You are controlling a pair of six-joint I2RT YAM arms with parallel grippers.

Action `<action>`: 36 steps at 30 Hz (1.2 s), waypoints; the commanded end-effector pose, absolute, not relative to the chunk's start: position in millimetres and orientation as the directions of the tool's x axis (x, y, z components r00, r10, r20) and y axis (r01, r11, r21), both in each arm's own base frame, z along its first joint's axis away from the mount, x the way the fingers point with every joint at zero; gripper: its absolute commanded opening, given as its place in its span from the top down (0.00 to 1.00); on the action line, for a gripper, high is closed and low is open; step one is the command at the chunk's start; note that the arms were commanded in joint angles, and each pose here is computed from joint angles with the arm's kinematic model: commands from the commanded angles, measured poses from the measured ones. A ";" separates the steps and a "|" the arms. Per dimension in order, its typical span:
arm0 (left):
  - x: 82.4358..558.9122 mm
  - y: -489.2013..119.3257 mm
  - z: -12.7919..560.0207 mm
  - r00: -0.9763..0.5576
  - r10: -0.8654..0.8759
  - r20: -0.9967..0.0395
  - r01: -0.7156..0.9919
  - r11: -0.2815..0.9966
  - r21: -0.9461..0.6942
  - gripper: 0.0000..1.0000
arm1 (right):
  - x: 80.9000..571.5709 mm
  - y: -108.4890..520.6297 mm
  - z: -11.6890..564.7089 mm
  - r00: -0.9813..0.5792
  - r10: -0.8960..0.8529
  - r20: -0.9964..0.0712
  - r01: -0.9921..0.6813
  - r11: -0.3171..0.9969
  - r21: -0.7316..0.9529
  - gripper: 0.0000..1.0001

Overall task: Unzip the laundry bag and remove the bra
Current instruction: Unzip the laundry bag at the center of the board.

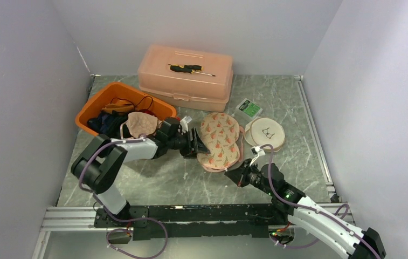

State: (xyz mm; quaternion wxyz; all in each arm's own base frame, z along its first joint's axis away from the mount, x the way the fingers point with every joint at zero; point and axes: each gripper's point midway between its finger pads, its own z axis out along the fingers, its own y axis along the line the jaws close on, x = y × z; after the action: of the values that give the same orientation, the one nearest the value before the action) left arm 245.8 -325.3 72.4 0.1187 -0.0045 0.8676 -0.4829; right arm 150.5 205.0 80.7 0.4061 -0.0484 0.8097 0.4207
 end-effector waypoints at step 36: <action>172.5 -362.5 82.5 -0.759 -0.651 0.003 -0.343 0.395 -0.852 0.10 | 145.6 245.6 95.5 -0.653 0.236 -0.719 -0.529 0.537 0.657 1.00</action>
State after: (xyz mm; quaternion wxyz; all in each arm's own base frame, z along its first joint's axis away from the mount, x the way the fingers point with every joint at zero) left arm 165.0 -341.5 65.4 0.1755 -0.2913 0.8422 -0.4184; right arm 139.9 236.4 71.0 0.3772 -0.0936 0.8067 0.4453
